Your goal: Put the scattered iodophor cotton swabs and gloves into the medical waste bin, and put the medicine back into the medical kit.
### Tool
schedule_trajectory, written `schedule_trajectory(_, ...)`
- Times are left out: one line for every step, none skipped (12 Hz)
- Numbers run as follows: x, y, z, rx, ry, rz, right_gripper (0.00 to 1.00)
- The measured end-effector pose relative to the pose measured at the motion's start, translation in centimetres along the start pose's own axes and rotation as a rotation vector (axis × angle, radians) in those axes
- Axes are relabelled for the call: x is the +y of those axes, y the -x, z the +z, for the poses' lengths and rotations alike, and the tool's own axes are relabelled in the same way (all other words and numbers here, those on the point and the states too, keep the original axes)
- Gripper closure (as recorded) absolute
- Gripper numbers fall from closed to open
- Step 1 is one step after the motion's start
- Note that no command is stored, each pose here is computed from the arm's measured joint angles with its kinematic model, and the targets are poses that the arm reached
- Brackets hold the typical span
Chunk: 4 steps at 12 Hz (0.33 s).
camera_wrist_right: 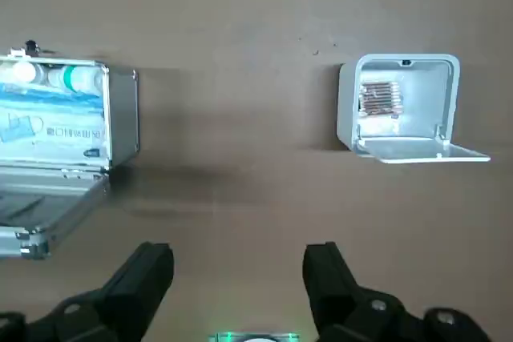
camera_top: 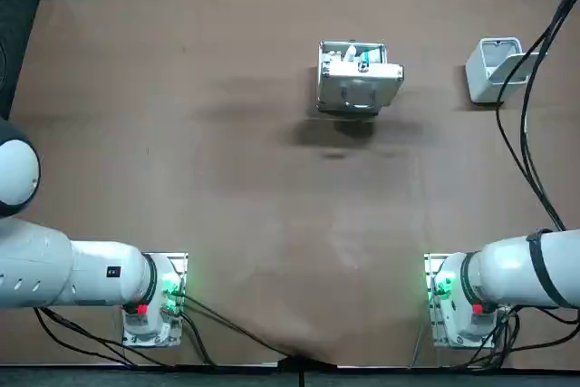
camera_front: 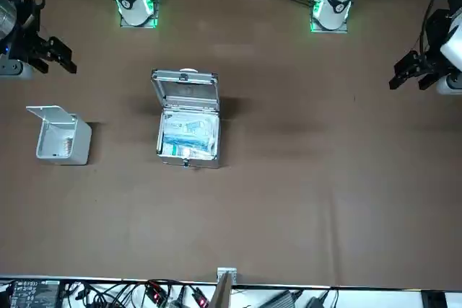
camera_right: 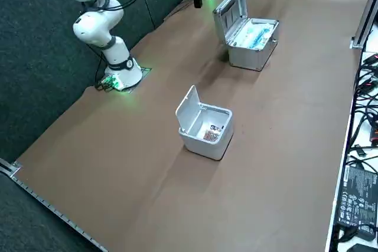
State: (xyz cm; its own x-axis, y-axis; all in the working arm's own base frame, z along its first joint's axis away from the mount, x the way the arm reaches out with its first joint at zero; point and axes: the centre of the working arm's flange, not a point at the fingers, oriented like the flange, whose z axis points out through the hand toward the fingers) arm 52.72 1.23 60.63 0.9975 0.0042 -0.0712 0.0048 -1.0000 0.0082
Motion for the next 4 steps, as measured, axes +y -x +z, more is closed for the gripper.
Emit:
schedule_trajectory(0.13,0.23,-0.01,0.0,0.0,-0.002,0.0)
schedule_trajectory(0.2,0.3,-0.11,0.002,0.0,-0.001,0.0)
schedule_trajectory(0.23,0.31,-0.23,0.006,0.0,-0.001,0.0)
schedule_trajectory(0.23,0.29,-0.35,0.01,-0.001,-0.001,0.0)
